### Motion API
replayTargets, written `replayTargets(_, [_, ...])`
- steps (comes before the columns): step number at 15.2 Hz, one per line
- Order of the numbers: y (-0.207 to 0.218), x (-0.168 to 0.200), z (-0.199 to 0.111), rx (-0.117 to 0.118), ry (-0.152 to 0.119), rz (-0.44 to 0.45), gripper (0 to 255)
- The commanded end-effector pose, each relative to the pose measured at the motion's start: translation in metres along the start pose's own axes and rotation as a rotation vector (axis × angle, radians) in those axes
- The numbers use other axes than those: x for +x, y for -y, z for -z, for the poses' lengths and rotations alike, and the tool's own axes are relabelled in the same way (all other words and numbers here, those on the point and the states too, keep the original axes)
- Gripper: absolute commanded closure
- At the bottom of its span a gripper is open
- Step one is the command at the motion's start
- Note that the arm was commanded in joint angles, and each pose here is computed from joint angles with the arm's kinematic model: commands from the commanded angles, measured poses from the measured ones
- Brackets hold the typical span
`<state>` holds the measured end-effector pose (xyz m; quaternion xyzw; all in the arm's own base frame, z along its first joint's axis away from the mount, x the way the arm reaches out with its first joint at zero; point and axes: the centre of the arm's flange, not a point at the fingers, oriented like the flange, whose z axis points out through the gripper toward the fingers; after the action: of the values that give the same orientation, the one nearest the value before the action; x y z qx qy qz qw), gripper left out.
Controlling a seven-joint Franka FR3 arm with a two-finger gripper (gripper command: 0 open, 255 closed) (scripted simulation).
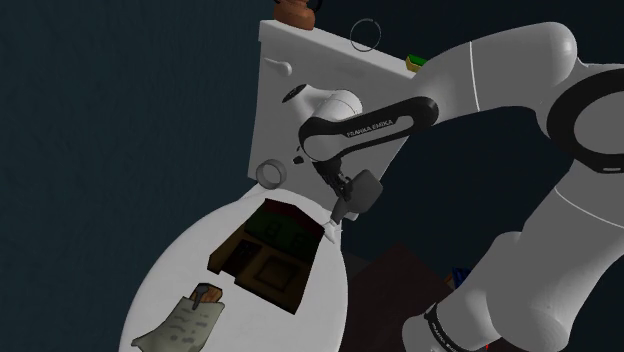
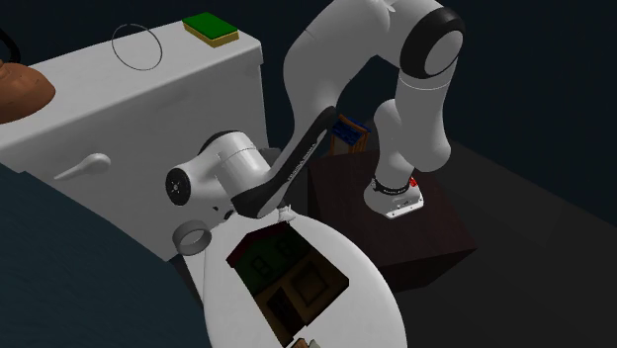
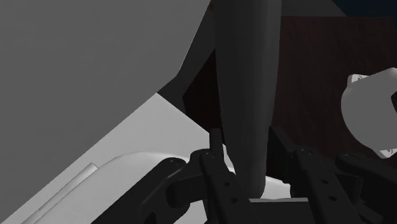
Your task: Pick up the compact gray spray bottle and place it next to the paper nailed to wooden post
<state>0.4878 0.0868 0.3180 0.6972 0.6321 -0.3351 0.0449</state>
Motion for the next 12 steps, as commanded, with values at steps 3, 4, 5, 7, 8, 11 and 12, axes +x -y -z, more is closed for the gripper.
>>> replayTargets(3, [0.000, 0.000, 0.000, 0.001, 0.000, 0.000, 255])
replayTargets(4, [0.000, 0.000, 0.000, 0.001, 0.000, 0.000, 255])
replayTargets(5, [0.002, -0.003, 0.004, 0.001, 0.000, 0.000, 255])
replayTargets(7, [0.006, -0.008, 0.012, 0.001, 0.000, 0.000, 255])
replayTargets(8, [0.008, -0.011, 0.016, 0.001, 0.000, 0.000, 255])
replayTargets(11, [0.013, -0.019, 0.028, 0.001, 0.000, 0.000, 255])
replayTargets(12, [0.015, -0.022, 0.032, 0.001, 0.000, 0.000, 255])
